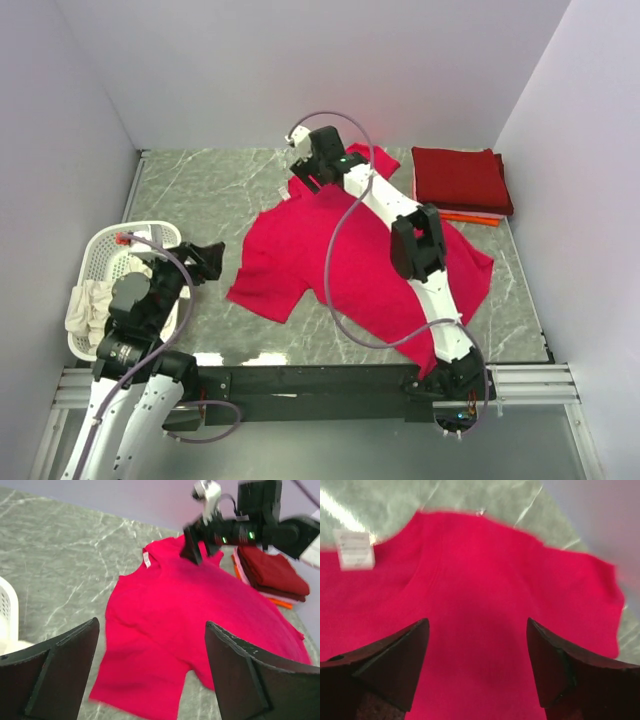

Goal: Fold and stack the t-shirts
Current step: Flatten the tshirt out

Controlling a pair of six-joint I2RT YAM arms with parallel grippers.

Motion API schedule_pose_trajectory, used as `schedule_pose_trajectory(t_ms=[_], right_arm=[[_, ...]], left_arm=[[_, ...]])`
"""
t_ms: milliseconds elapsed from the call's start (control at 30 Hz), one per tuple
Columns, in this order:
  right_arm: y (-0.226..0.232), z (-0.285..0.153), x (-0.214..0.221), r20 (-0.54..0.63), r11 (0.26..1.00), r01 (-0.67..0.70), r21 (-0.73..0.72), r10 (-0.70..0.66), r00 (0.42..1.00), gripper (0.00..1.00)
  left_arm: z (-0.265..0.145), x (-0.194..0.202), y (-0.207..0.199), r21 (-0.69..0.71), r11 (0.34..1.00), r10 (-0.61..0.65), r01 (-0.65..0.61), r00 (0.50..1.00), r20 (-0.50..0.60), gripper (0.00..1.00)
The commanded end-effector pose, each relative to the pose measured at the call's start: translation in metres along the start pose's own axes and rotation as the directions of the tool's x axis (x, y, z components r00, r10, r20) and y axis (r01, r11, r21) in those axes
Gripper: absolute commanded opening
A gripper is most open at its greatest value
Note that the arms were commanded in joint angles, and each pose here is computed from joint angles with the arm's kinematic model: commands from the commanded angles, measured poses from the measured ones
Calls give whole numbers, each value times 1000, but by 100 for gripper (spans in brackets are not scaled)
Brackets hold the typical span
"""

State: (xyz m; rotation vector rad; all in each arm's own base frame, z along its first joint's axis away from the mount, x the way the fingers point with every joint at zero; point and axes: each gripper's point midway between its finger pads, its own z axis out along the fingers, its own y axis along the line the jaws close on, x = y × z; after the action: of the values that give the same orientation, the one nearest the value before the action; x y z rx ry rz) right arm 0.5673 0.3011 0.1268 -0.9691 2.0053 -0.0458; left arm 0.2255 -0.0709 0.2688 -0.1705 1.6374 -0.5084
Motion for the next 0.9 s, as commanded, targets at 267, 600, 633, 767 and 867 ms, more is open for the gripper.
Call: schedule_pose_trajectory(t_ms=[267, 600, 633, 767, 867], right_arm=[[-19, -194, 50, 75, 916, 68, -395, -42, 996, 90], [135, -226, 161, -97, 798, 157, -581, -260, 961, 83], [145, -224, 160, -87, 803, 173, -571, -269, 959, 83], [195, -221, 167, -77, 774, 241, -585, -349, 934, 83], [214, -217, 172, -95, 762, 243, -600, -370, 924, 81]], left_arm=[[85, 4, -64, 261, 962, -18, 79, 974, -227, 94], [218, 67, -28, 100, 994, 12, 48, 851, -526, 80], [226, 85, -10, 32, 999, 3, 18, 823, -567, 80], [254, 106, 19, -11, 995, 70, -103, 754, -653, 80], [255, 138, 33, -5, 993, 79, -122, 679, -730, 79]])
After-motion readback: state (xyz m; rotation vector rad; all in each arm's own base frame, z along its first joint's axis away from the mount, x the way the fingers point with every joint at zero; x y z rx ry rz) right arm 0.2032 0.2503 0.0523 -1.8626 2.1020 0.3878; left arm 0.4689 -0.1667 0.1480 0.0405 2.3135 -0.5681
